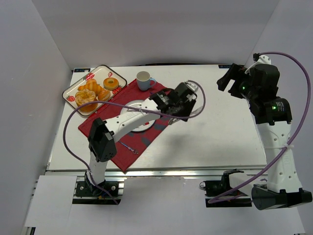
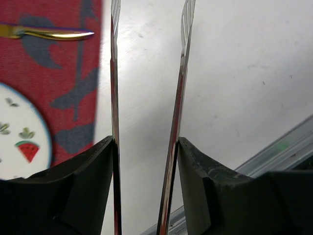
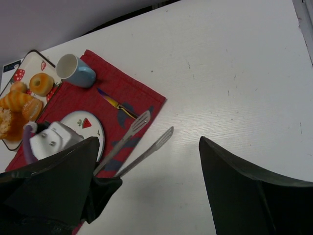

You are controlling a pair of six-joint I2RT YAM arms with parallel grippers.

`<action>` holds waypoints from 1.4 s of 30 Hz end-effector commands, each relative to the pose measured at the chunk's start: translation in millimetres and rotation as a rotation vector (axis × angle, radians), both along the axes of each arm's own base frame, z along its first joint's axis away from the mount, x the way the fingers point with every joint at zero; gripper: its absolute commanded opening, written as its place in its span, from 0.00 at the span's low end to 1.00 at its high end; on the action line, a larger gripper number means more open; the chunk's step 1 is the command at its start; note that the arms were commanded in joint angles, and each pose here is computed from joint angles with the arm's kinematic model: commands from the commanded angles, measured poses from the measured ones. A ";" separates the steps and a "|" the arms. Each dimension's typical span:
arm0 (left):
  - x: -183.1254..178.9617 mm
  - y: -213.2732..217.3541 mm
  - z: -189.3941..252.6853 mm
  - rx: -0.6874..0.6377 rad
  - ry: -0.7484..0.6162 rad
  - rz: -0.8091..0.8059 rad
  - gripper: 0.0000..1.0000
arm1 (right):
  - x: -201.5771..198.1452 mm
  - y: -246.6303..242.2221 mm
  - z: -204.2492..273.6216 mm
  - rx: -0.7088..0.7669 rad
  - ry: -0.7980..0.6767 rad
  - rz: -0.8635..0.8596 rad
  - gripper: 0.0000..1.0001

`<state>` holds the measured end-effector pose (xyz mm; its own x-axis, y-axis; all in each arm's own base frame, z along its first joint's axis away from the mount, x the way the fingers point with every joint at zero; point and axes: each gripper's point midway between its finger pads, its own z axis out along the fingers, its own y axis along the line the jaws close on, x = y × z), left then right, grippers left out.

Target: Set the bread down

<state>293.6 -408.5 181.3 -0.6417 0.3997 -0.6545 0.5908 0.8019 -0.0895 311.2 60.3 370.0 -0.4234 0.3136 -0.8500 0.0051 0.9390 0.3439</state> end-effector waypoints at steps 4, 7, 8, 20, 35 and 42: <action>50.9 92.0 59.4 -0.040 -0.014 0.326 0.63 | 12.1 7.7 51.0 0.063 -0.141 0.015 0.89; 83.7 146.4 79.7 -0.046 -0.039 0.497 0.63 | 16.8 8.4 55.6 0.068 -0.151 0.016 0.90; 92.5 170.6 82.3 -0.024 -0.043 0.558 0.63 | 17.5 9.1 55.9 0.070 -0.152 0.017 0.89; 130.5 320.2 96.6 0.031 -0.041 0.895 0.65 | 47.2 28.4 41.5 0.119 -0.132 0.086 0.89; 160.5 403.2 47.0 0.056 0.103 1.002 0.62 | 77.2 39.6 26.0 0.133 -0.096 0.126 0.89; 164.3 395.0 16.9 0.057 0.181 0.969 0.62 | 83.9 42.9 18.2 0.140 -0.079 0.137 0.89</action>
